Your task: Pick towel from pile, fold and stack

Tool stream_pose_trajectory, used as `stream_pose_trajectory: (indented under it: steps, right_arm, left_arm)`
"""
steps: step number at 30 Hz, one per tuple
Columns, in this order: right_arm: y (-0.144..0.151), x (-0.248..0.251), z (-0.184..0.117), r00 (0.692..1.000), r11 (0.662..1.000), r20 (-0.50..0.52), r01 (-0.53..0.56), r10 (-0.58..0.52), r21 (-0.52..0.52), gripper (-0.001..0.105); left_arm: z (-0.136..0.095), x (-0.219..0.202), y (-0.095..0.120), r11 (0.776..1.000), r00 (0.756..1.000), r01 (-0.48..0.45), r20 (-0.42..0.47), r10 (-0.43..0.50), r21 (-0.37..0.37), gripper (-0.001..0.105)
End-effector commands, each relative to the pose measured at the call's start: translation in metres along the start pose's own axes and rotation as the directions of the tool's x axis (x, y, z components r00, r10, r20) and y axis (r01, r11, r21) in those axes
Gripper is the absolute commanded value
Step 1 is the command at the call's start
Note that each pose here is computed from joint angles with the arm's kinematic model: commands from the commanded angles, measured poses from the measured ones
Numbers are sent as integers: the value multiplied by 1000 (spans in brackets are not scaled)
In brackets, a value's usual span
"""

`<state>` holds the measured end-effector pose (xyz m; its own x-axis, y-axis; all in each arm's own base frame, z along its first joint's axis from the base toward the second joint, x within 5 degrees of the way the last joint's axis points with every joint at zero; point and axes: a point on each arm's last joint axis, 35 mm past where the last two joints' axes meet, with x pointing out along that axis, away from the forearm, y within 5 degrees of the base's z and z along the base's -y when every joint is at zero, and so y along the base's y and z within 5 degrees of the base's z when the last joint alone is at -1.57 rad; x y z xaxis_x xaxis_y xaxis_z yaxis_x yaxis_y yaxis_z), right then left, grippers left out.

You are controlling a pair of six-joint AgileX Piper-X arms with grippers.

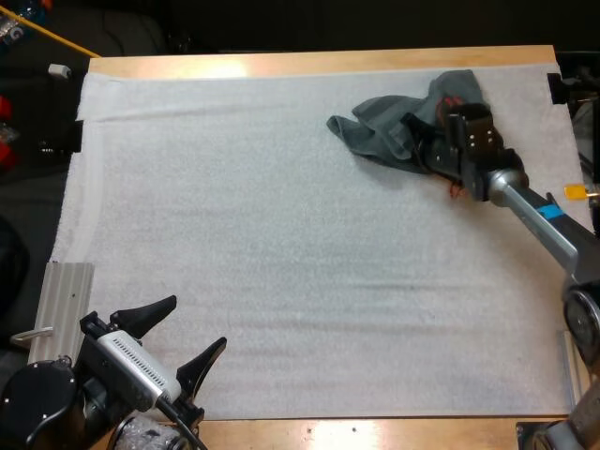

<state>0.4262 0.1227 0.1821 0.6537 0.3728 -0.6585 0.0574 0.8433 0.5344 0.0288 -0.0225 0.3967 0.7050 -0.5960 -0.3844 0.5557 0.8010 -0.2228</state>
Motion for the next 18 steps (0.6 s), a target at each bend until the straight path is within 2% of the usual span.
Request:
stream_pose_trajectory:
  steps: [1,4,8,14,18]
  right_arm:
    - [17,-20,11,998,995,37,-43,46,-85,0]
    - [36,-54,20,995,967,67,-50,69,-251,0]
    - [65,-113,29,984,904,132,-54,121,-424,0]
    - [95,-198,29,955,844,217,-56,200,-533,0]
    - [103,-248,23,939,832,244,-71,242,-550,0]
  left_arm:
    - [1,-1,-1,1000,1000,9,0,-9,-10,70]
    - [1,-1,-1,1000,1000,9,3,-9,-9,70]
    - [1,-1,-1,1000,1000,9,3,-9,-9,70]
    - [1,-1,-1,1000,1000,9,3,-9,-9,70]
    - [1,-1,-1,1000,1000,9,3,-9,-9,70]
